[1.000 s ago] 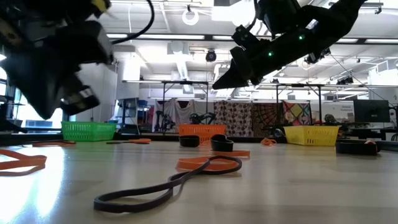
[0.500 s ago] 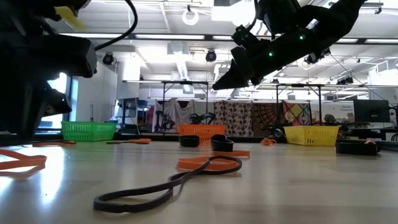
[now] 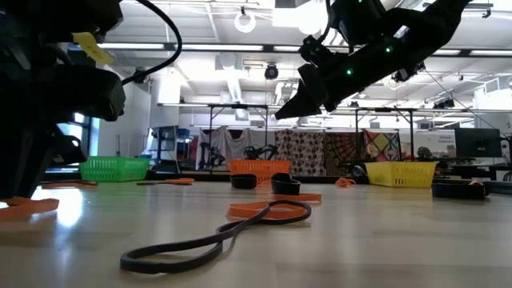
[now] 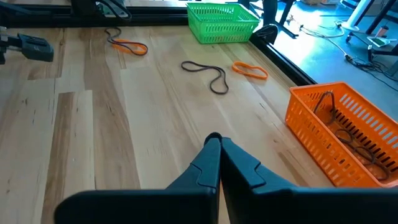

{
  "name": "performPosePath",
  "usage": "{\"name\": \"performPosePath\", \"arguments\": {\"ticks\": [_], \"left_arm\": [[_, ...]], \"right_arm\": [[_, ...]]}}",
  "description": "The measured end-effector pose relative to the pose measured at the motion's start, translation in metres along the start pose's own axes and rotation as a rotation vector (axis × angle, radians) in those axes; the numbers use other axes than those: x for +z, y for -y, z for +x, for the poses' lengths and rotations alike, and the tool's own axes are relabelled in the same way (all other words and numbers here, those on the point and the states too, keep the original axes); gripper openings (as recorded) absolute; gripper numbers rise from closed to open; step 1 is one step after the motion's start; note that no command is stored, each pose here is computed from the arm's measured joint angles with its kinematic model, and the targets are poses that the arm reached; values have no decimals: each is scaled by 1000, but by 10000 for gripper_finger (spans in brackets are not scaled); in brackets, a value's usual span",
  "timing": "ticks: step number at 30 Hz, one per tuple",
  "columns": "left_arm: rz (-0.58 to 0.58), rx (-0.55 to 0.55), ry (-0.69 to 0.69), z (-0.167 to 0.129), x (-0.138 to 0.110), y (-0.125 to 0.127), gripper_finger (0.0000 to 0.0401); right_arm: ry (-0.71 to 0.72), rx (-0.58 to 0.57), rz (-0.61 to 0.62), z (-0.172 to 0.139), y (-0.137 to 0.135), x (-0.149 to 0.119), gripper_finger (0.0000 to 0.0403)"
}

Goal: Sort rubber bands into baskets
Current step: Put the bottom left orange rubber band into the green bin

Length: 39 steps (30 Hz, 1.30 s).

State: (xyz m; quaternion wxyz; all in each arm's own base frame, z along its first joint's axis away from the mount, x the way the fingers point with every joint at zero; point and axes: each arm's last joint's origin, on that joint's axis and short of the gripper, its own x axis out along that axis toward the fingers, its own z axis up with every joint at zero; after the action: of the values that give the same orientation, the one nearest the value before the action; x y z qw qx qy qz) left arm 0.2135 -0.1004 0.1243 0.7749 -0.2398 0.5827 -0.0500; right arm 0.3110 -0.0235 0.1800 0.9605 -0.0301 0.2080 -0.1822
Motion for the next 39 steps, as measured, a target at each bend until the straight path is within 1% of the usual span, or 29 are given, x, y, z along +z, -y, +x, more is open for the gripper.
{"name": "performPosePath", "arguments": {"ticks": [3, 5, 10, 12, 18, 23, 28, 32, 36, 39], "left_arm": [[0, 7, 3, 0, 0, 0, 79], [10, 17, 10, 0, 0, -1, 70], [23, 21, 5, 1, 0, -1, 17], [19, 18, -1, 0, 1, -1, 5], [48, 31, -9, -4, 10, -4, 2], [42, 71, 2, -13, 25, -21, 1], [42, 120, 29, -28, 43, -42, 1], [53, 152, 107, -48, 60, -56, 1], [42, 234, 175, -73, 73, -68, 1], [2, 311, 229, -95, 80, -79, 1]], "right_arm": [[0, 0, 0, 0, 0, 0, 0], [0, 0, 0, 0, 0, 0, 0], [-1, 0, 0, 0, 0, 0, 0], [-1, 0, 0, 0, 0, 0, 0], [-1, 0, 0, 0, 0, 0, 0], [-1, 0, 0, 0, 0, 0, 0], [-1, 0, 0, 0, 0, 0, 0], [-6, 0, 0, 0, 0, -1, 0], [-10, 0, 0, 0, 0, -1, 0], [-12, 0, -1, 0, 0, -1, 0]]}}
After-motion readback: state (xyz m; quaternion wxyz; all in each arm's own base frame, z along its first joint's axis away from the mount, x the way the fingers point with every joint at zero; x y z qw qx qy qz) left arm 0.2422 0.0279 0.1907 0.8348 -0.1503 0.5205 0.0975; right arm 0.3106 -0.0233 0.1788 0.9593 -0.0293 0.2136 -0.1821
